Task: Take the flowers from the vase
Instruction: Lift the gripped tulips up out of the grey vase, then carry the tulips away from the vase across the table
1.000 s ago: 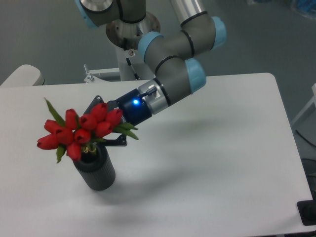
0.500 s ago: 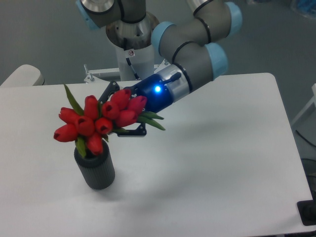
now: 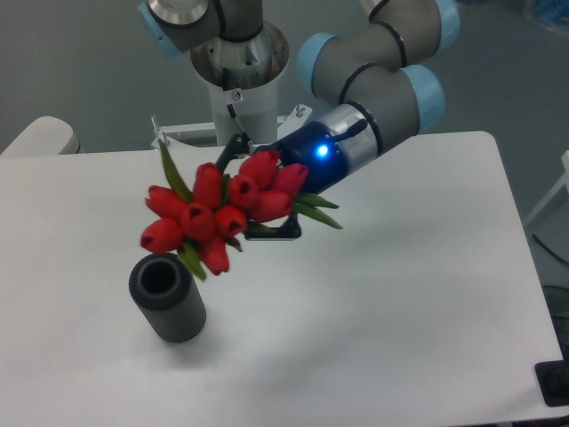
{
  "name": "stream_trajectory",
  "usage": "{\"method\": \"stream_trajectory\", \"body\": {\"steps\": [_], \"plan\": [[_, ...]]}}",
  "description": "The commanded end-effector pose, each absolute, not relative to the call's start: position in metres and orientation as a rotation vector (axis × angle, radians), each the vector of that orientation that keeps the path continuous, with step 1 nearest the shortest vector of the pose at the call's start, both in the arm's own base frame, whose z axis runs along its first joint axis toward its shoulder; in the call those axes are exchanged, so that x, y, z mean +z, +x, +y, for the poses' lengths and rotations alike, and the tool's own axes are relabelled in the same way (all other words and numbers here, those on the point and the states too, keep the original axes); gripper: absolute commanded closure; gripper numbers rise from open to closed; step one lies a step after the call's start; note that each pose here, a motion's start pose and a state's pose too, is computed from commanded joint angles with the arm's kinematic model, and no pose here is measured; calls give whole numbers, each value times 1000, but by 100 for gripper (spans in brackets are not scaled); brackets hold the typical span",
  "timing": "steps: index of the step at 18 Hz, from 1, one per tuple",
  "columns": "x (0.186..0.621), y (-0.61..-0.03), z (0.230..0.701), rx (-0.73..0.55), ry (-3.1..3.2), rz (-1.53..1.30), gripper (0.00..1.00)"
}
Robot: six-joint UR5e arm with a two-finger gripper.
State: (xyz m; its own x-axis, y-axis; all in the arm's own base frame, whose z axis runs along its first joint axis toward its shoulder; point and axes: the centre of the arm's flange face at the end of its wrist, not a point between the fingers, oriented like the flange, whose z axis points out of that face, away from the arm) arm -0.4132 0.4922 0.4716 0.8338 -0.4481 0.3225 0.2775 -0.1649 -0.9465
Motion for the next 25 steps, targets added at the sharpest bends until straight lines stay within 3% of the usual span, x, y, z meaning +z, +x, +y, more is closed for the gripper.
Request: {"method": "stream_trajectory", "body": {"steps": [5,11,20,25], "plan": [[467,-443,496,-414,-1896,130,74],[431,-464,489,-145,-2183,230,79],[365,-480,475,35,-2557,326,79],[342,-495,461,-8,-2792,487,79]]}}
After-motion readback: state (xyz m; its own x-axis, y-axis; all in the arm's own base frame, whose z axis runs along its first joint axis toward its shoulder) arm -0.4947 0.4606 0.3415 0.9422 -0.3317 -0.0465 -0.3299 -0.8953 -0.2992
